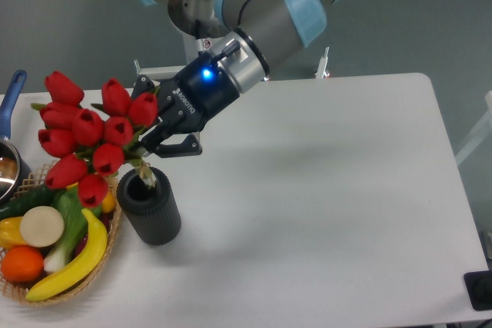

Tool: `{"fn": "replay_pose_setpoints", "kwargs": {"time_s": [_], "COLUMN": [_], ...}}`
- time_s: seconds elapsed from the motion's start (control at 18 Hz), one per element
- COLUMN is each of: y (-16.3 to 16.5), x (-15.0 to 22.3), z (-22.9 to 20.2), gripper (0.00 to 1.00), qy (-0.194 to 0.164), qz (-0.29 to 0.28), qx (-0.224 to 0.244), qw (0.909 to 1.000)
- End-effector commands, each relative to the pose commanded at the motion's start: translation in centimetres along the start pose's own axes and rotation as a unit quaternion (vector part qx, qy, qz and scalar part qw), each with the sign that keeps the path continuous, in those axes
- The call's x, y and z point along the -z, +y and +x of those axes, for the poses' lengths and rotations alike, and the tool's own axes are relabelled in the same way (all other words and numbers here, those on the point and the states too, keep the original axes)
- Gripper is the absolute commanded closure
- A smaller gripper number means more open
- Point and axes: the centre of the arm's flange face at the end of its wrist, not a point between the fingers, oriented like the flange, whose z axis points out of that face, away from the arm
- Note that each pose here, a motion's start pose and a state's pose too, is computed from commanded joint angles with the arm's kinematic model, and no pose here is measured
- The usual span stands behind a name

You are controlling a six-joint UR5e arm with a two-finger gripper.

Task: Insert the flowers into the vase
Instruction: 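Lower the tulip stems down into the black vase opening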

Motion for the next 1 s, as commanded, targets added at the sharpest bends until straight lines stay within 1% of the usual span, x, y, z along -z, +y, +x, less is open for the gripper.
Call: {"fn": "replay_pose_setpoints", "kwargs": {"time_s": [0.22,0.33,0.5,0.72,0.83,0.89,1.0], "y": [0.8,1.8,3.7,4.6,5.5,6.0,7.2], "x": [-0.6,-1.3,-2.4,-3.1,-3.2,-3.3,-3.4], "z": [-0.2,-0.8,-1.5,-1.2,-0.8,-0.5,-0.3], "gripper": [0.85,0.85,0.85,0.84,0.83,0.81,0.81], "qy": [0.004,0.009,0.018,0.025,0.027,0.029,0.031], "qz": [-0.003,-0.007,-0.011,-0.013,-0.014,-0.015,-0.017], "qx": [0.007,0.01,-0.002,-0.005,-0.003,-0.007,-0.014], "qw": [1.0,0.9999,0.9998,0.9996,0.9995,0.9994,0.9993]}}
